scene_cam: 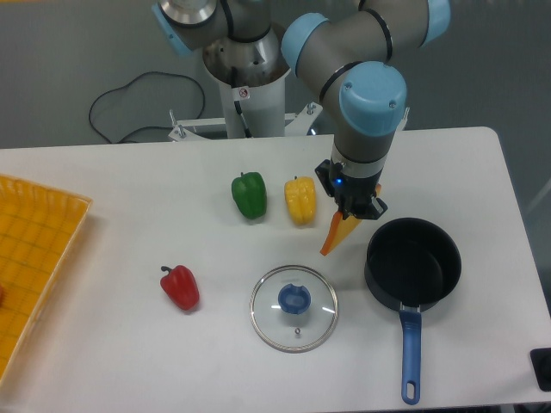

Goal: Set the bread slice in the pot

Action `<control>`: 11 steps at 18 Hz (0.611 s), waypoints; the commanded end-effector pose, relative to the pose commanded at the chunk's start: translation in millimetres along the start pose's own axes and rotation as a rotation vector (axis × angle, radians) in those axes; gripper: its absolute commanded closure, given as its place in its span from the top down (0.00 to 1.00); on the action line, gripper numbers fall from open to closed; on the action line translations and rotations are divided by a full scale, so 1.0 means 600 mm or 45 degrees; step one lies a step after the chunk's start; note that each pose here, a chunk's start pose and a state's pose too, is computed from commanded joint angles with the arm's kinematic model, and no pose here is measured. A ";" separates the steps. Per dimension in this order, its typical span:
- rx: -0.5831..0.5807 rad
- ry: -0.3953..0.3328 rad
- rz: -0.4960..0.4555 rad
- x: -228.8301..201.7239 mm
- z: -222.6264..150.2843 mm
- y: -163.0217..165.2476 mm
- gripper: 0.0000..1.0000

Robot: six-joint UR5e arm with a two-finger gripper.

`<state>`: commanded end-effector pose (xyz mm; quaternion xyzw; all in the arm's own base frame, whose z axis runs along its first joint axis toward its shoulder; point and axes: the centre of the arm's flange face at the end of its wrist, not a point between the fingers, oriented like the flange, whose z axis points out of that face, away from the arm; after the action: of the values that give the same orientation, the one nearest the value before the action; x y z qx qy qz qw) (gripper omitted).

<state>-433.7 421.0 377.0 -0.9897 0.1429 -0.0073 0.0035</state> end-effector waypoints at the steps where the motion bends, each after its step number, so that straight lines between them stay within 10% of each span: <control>1: 0.000 0.000 0.000 0.000 0.000 0.000 0.13; 11: 0.020 -0.029 -0.036 -0.008 -0.007 0.004 0.14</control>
<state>-439.0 420.0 381.4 -0.9916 0.1286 0.0027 0.0128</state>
